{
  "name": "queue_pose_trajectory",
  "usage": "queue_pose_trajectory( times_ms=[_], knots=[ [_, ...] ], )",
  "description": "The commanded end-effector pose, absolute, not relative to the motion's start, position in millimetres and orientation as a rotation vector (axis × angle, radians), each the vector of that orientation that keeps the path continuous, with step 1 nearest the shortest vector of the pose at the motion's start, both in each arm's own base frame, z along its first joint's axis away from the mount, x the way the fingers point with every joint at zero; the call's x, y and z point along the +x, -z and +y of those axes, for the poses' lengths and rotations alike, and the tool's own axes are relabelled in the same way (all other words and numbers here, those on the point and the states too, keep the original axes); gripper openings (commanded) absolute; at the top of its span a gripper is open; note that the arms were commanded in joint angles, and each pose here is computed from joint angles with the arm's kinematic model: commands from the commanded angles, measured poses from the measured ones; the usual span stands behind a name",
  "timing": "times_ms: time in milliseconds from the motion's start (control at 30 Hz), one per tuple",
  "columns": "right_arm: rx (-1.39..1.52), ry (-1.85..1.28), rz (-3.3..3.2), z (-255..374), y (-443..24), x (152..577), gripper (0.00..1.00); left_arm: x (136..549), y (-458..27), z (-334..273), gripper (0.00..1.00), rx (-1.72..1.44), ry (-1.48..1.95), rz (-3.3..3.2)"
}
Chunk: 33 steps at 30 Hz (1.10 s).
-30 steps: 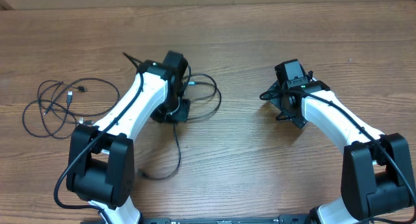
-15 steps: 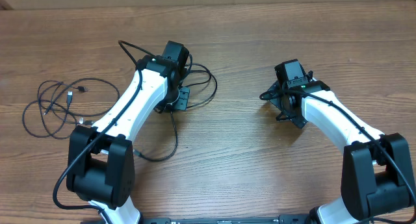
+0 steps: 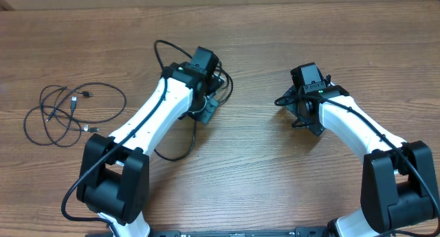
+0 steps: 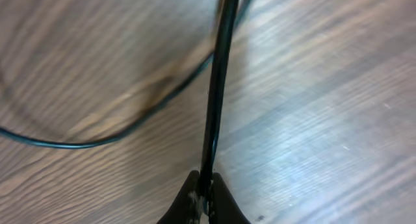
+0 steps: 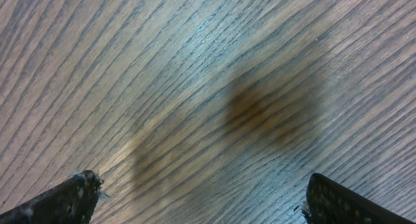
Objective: Untangle cables
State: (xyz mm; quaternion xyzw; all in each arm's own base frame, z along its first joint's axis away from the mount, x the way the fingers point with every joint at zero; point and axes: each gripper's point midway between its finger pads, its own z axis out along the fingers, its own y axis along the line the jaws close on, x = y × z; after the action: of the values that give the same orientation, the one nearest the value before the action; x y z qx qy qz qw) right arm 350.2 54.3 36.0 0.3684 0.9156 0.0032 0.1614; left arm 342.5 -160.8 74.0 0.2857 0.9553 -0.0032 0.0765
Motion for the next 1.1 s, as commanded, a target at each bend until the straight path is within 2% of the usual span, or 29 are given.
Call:
queue_pose_trajectory(
  times_ms=[0, 433, 500, 567, 600, 633, 767, 867, 1067],
  knots=[
    [1.048, 0.014, 2.605, 50, -35, 350, 1.00, 333, -83, -182, 0.04, 0.983, 0.066, 2.818],
    [1.048, 0.013, 2.605, 50, -35, 350, 1.00, 278, -80, -206, 0.04, 1.232, 0.029, 2.867],
    [1.048, 0.014, 2.605, 50, -35, 350, 1.00, 273, -80, -203, 0.07, 1.251, -0.018, 2.877],
    [1.048, 0.014, 2.605, 50, -35, 350, 1.00, 273, -80, -196, 0.16, 1.217, -0.078, 2.898],
    [1.048, 0.014, 2.605, 50, -35, 350, 1.00, 275, -80, -194, 0.27, 1.174, -0.108, 2.907],
    [1.048, 0.014, 2.605, 50, -35, 350, 1.00, 278, -81, -191, 0.32, 1.137, -0.137, 2.913],
    [1.048, 0.014, 2.605, 50, -35, 350, 1.00, 290, -83, -176, 0.38, 0.951, -0.255, 2.933],
    [1.048, 0.013, 2.605, 50, -35, 350, 1.00, 297, -86, -166, 0.50, 0.775, -0.295, 2.963],
    [1.048, 0.013, 2.605, 50, -35, 350, 1.00, 296, -87, -129, 0.62, 0.142, -0.330, 3.101]
  ],
)
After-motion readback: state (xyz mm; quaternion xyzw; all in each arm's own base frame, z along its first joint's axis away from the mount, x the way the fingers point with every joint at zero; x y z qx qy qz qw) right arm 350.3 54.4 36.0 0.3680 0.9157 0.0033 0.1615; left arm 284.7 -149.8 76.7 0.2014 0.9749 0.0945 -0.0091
